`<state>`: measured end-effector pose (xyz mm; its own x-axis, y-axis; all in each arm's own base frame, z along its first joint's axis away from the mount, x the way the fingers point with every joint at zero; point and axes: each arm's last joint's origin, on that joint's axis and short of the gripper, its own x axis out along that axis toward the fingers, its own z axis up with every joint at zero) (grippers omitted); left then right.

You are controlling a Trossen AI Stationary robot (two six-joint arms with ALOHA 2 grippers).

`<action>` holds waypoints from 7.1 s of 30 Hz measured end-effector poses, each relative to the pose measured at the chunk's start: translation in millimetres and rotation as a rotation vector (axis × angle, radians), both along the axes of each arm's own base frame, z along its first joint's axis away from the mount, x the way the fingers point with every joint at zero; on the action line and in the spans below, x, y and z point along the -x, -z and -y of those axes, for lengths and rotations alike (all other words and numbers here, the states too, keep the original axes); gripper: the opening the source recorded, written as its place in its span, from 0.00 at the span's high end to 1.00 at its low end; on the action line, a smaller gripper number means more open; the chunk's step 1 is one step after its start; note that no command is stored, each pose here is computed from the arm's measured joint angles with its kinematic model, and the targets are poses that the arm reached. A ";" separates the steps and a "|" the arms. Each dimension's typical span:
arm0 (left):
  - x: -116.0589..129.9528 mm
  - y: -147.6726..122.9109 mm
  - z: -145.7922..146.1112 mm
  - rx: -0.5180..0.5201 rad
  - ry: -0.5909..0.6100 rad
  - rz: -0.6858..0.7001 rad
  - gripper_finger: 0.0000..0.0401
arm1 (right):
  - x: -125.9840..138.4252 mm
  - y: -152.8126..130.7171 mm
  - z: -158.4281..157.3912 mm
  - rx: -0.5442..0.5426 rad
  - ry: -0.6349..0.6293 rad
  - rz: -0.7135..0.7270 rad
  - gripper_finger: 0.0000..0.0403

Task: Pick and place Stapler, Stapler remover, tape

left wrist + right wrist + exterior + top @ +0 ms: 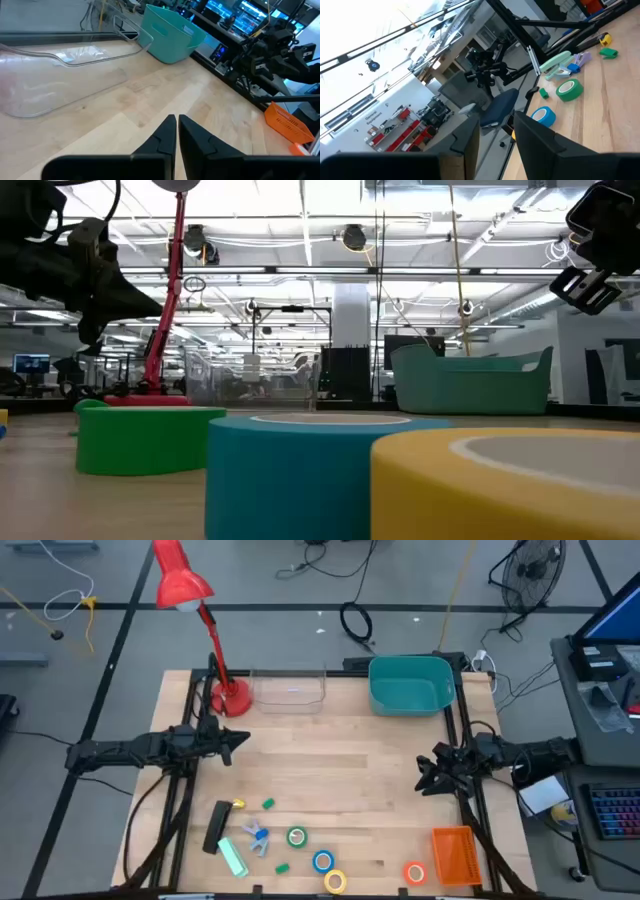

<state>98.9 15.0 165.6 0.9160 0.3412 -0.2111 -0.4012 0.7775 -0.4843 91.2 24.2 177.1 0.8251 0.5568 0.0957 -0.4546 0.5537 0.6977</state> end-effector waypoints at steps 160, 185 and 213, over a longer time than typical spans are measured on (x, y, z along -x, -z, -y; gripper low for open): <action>-20.6 -108.2 34.0 0.261 0.869 -0.700 0.95 | 2.5 -16.6 33.8 -0.486 1.166 0.142 0.72; -102.0 -41.5 112.3 -0.280 1.116 -0.934 0.89 | -8.2 -6.1 32.4 -0.495 1.169 0.033 0.72; -127.7 -17.4 137.8 -0.114 0.992 -1.150 0.74 | -10.4 -6.1 29.6 -0.475 1.059 0.013 0.72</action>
<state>226.5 -122.8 183.1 0.1399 -0.2305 -0.9630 0.1832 0.9618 -0.2036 101.6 -5.4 183.1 0.8539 -0.5060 0.1215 0.0709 0.3444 0.9361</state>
